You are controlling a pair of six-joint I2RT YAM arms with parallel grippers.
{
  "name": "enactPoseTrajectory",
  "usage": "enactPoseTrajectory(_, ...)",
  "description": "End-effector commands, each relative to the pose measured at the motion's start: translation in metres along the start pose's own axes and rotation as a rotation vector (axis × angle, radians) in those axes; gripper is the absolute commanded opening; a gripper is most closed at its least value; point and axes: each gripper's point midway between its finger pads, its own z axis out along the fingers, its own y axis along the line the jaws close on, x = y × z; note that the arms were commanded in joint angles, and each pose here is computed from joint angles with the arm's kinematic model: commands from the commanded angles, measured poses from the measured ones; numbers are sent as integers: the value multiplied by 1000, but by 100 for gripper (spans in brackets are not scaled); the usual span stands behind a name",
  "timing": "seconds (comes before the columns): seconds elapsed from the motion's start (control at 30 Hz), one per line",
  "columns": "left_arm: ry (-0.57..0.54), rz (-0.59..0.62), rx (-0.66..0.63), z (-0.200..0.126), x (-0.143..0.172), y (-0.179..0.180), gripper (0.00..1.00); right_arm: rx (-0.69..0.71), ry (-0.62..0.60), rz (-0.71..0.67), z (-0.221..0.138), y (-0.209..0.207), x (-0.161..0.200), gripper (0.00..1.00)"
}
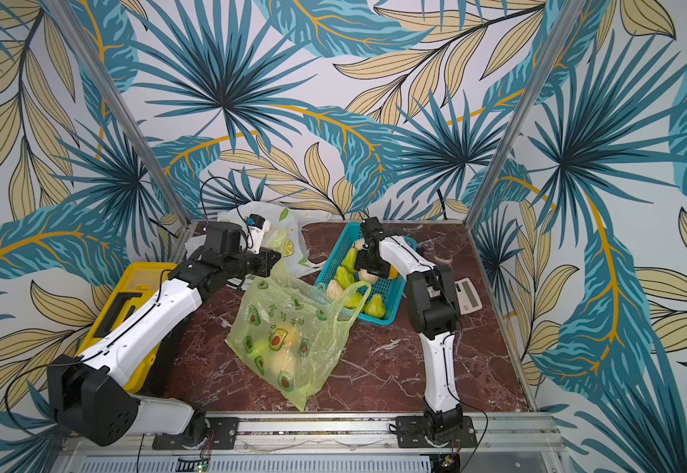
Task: Place the pears into plastic bags & tie knots
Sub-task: Pick up the pear from the basket, then place the pear in the plastic bag.
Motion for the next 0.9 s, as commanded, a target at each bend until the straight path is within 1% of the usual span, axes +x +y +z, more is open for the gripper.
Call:
enactPoseTrajectory(0.0,-14,1,1,-2,-2,-2,6,17,34,-16,3,0,7,58)
enactPoseTrajectory(0.03,-19,4,1,-3,-4,-2,6,6,6,-20,-11,1,2,53)
enactPoseTrajectory(0.1,-25,9,1,-5,-5,-3,6,-24,-69,-32,-42,4,-9,46)
enactPoseTrajectory(0.17,-28,13,3,-5,-8,-3,6,-55,-120,-51,-75,6,-15,45)
enactPoseTrajectory(0.23,-28,14,8,-3,-10,-4,6,-102,-134,-60,-100,10,-12,43)
enactPoseTrajectory(0.33,-27,7,25,0,-13,-8,6,-235,-163,-85,-141,29,1,40)
enactPoseTrajectory(0.37,-25,7,27,1,-14,-9,6,-302,-164,-100,-156,41,9,40)
enactPoseTrajectory(0.43,-29,7,31,2,-17,-11,6,-451,-135,-132,-182,71,30,40)
enactPoseTrajectory(0.5,-29,4,39,4,-20,-13,6,-567,-94,-169,-198,105,59,40)
enactPoseTrajectory(0.57,-31,4,50,4,-22,-17,6,-641,-50,-184,-202,138,89,40)
enactPoseTrajectory(0.63,-33,0,59,3,-23,-19,6,-712,-13,-179,-199,169,110,40)
enactPoseTrajectory(0.7,-39,-3,66,1,-25,-21,6,-722,8,-167,-185,188,124,40)
enactPoseTrajectory(0.77,-43,-5,75,-1,-27,-24,6,-695,43,-156,-165,198,133,40)
enactPoseTrajectory(0.8,-45,-3,80,-2,-27,-25,6,-681,57,-156,-157,201,136,41)
enactPoseTrajectory(0.87,-49,5,84,-4,-27,-26,6,-656,68,-186,-153,203,141,48)
